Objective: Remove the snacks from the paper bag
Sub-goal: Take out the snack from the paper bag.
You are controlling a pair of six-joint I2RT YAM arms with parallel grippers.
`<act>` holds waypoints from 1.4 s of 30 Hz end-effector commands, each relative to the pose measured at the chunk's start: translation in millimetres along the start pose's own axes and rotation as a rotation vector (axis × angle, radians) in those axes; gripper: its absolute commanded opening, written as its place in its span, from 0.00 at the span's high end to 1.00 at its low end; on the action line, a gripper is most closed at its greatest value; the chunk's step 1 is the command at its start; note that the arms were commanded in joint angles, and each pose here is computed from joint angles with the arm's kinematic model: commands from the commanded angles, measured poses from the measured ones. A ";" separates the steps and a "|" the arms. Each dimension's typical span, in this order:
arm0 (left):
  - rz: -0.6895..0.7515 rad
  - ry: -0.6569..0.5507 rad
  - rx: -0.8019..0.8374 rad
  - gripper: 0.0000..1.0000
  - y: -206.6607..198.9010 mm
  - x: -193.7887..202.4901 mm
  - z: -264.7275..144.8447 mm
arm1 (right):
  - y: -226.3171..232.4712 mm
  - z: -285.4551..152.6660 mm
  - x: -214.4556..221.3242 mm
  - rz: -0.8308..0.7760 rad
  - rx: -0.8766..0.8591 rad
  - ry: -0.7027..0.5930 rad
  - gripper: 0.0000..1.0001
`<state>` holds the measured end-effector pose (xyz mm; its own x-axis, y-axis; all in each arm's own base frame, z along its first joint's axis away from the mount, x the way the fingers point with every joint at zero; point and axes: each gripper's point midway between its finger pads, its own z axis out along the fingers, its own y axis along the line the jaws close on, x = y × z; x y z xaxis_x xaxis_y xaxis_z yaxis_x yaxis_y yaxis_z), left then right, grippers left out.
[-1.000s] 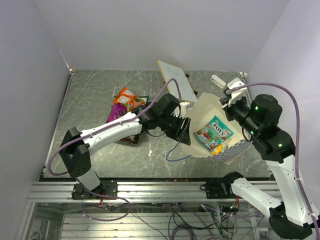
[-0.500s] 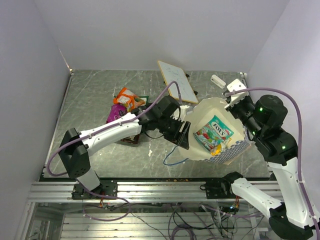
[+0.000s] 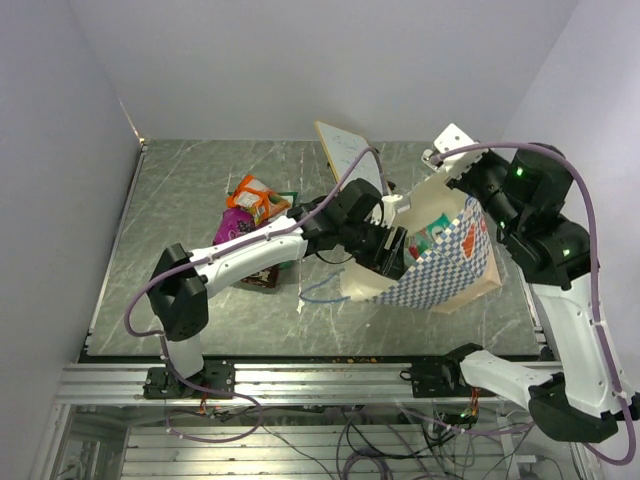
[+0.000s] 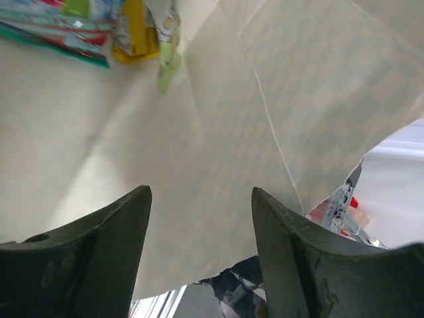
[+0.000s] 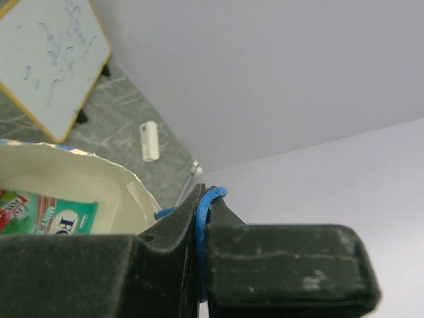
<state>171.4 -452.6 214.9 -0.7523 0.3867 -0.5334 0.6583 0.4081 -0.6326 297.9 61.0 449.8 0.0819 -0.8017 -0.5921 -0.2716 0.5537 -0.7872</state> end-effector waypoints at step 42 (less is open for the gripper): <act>0.530 -0.543 -0.219 0.27 -35.7 19.8 -11.6 | 126.8 -57.2 -38.8 0.582 -0.464 -0.334 1.00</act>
<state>107.8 -431.5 221.8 -0.3531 0.2074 -0.9123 0.9032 0.3300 -0.2746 206.7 151.6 366.8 0.0550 -0.2973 -0.9532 -0.7411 0.6276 -0.2385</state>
